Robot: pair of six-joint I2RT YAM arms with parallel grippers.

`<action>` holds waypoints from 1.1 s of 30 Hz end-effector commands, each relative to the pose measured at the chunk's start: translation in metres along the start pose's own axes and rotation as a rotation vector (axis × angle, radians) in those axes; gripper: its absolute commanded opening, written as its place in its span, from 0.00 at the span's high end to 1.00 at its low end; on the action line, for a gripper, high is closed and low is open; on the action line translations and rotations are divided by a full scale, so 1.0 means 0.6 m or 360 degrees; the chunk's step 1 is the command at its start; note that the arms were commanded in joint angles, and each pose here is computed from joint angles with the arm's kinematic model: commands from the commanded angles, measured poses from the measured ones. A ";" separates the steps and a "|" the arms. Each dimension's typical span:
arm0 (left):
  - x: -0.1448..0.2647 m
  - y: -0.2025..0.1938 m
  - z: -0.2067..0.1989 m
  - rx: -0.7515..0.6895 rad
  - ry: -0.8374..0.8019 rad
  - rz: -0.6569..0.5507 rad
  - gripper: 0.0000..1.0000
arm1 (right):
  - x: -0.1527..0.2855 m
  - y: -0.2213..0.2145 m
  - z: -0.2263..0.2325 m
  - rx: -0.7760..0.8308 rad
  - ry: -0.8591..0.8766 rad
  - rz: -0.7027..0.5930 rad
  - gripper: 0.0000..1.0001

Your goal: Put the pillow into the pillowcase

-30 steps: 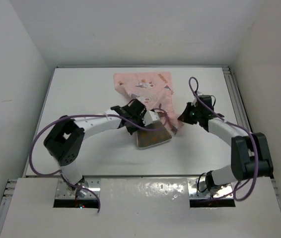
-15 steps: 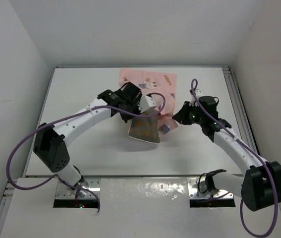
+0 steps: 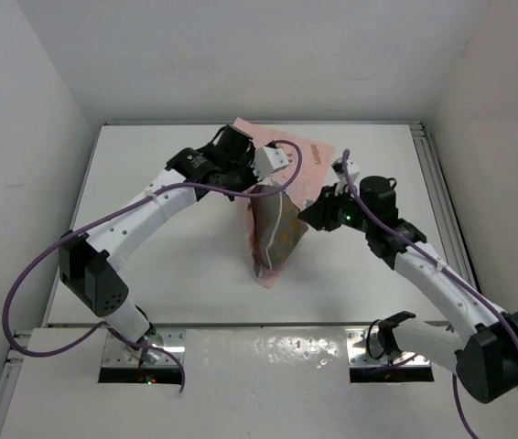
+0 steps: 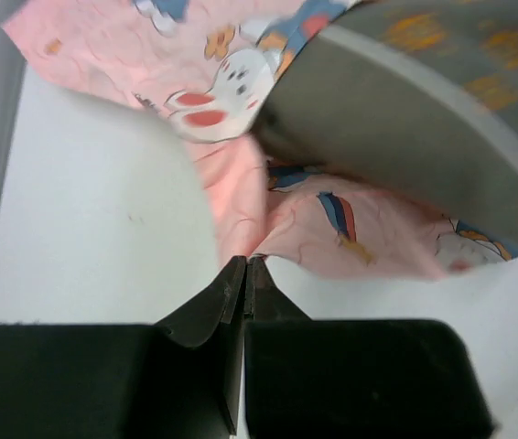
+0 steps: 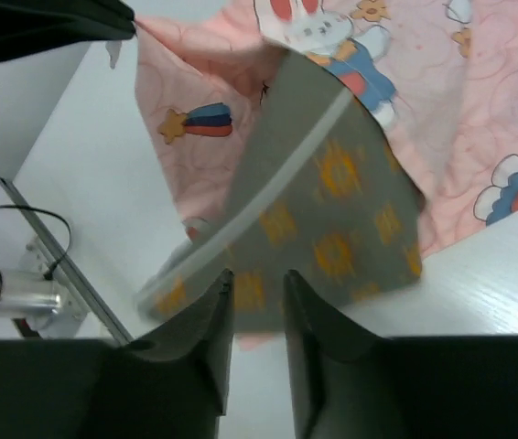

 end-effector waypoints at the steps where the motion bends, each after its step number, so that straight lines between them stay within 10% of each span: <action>1: -0.015 -0.012 0.003 0.0005 0.0067 0.0015 1.00 | -0.023 -0.002 0.002 0.0116 -0.0005 -0.0007 0.69; 3: -0.024 -0.015 -0.002 0.0019 0.0048 0.0018 1.00 | -0.042 0.008 -0.004 0.0124 -0.0051 -0.0014 0.37; 7: -0.024 -0.014 -0.013 0.0040 -0.0003 -0.0017 1.00 | -0.091 -0.003 -0.021 0.0037 -0.0100 0.0126 0.05; 15: -0.016 -0.008 -0.035 0.0066 -0.0112 -0.0082 1.00 | -0.147 -0.050 -0.063 -0.0056 -0.0441 0.0258 0.02; 18: -0.009 0.010 -0.043 0.0045 -0.0204 -0.0171 1.00 | -0.157 -0.052 -0.064 -0.0055 -0.0431 0.0249 0.20; 22: -0.005 0.039 -0.051 0.0019 -0.0345 -0.0302 1.00 | -0.171 -0.053 -0.048 -0.0082 -0.0347 0.0275 1.00; 33: 0.042 0.113 -0.038 -0.0063 -0.0624 -0.0663 1.00 | -0.106 0.113 0.084 -0.0048 0.0103 -0.0599 1.00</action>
Point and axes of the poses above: each gripper's point midway between its finger pads, its own x axis back along the fingers, its own z axis along the line the jaws close on, y = z × x, the point moved 9 cm from there along x, back along the fingers, and after that the axes turned 7 degrees about -x, right-handed, at the moved point
